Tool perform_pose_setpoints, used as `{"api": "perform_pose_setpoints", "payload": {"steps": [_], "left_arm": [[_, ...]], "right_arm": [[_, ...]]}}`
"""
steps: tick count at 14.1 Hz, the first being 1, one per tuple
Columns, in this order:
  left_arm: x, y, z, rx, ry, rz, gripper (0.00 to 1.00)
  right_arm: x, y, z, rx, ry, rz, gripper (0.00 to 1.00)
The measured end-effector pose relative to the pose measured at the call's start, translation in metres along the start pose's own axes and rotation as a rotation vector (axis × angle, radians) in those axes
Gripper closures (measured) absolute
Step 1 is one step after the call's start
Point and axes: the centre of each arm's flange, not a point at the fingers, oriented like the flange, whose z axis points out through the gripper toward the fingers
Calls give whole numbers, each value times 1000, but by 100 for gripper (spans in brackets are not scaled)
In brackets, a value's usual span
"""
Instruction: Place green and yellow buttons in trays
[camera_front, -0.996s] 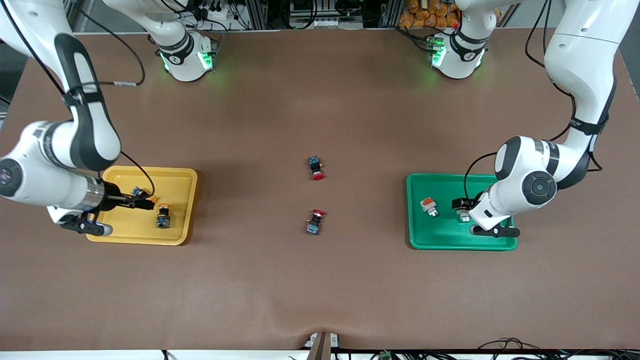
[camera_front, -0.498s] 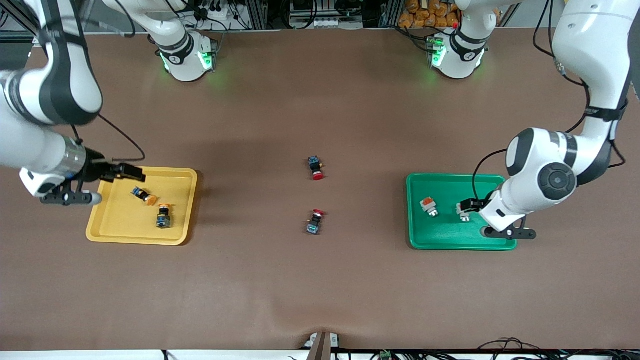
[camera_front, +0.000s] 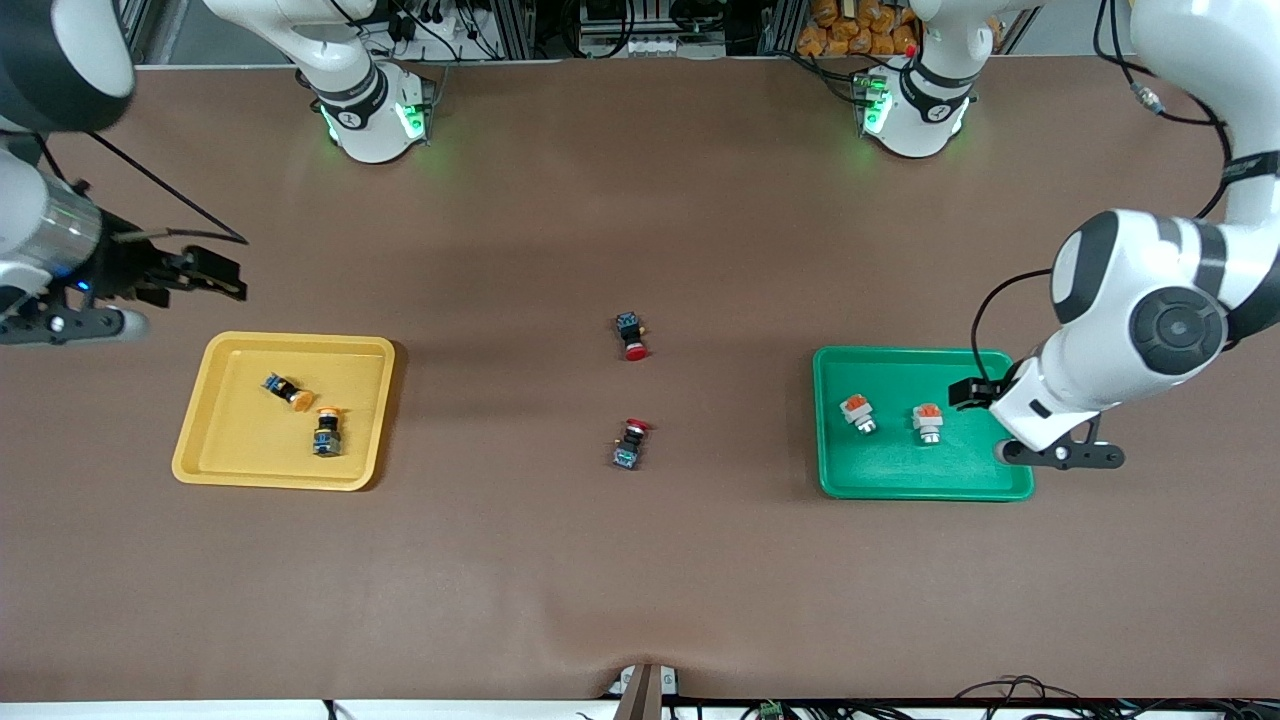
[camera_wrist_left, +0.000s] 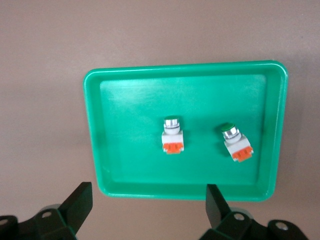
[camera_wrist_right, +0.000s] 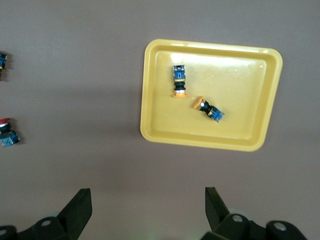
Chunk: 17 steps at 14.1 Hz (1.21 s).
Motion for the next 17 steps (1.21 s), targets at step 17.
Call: {"api": "perform_pose_setpoints", "payload": {"steps": [17], "left_arm": [[-104, -21, -195, -26, 45, -84, 0]], "right_arm": [[-49, -9, -70, -3, 67, 41, 0]]}}
